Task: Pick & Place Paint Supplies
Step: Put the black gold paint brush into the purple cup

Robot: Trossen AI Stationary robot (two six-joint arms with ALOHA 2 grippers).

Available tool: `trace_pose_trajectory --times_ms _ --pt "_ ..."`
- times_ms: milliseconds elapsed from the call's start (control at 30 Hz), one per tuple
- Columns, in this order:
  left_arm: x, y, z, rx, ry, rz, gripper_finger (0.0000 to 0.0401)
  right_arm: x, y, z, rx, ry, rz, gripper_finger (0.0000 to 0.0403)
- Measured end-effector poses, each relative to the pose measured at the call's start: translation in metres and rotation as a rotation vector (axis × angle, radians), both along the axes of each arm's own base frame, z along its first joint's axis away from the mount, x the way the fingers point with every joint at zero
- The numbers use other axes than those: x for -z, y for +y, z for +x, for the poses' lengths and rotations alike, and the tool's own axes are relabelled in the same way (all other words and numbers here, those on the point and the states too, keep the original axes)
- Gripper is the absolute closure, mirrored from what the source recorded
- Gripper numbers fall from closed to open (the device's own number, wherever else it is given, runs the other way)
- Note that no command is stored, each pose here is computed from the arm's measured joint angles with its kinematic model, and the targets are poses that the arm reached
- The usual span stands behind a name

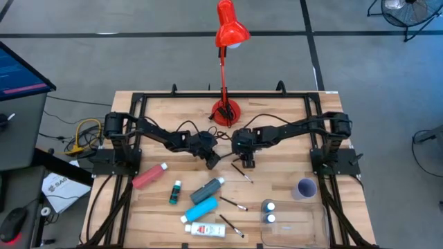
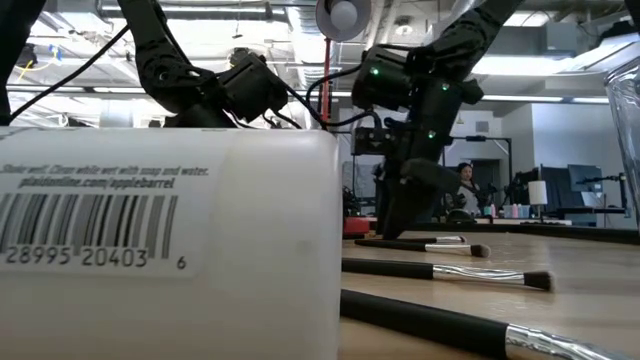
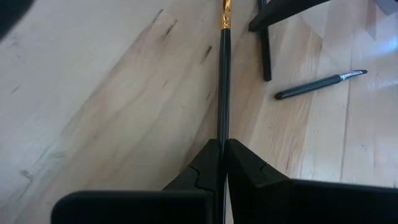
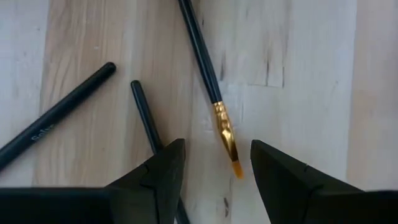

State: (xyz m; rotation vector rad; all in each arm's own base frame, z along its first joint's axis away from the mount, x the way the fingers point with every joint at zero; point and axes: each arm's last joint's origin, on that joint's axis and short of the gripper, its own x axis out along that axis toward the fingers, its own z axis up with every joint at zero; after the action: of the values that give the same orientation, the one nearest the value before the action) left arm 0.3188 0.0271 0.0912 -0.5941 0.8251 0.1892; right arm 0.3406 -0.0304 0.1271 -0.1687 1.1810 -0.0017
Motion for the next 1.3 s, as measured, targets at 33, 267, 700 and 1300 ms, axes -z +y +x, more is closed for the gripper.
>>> trace_pose_trajectory --times_ms 33,267,700,1300 --pt "0.0 0.0 0.0 0.002 -0.001 0.001 0.0401 0.0015 -0.0013 0.0003 0.005 0.004 -0.004 0.0226" --pt "0.0 -0.0001 0.0 0.006 -0.002 0.005 0.0401 -0.0011 -0.0023 -0.0002 0.011 -0.005 -0.014 0.0227" --pt "-0.0006 -0.0006 0.0006 0.031 -0.015 0.004 0.0401 0.0029 -0.0085 -0.0009 0.024 0.009 0.016 0.0308" --pt "-0.0015 -0.0013 0.0015 0.063 -0.035 0.005 0.0401 0.004 -0.0088 -0.0016 0.035 0.017 0.012 0.0373"
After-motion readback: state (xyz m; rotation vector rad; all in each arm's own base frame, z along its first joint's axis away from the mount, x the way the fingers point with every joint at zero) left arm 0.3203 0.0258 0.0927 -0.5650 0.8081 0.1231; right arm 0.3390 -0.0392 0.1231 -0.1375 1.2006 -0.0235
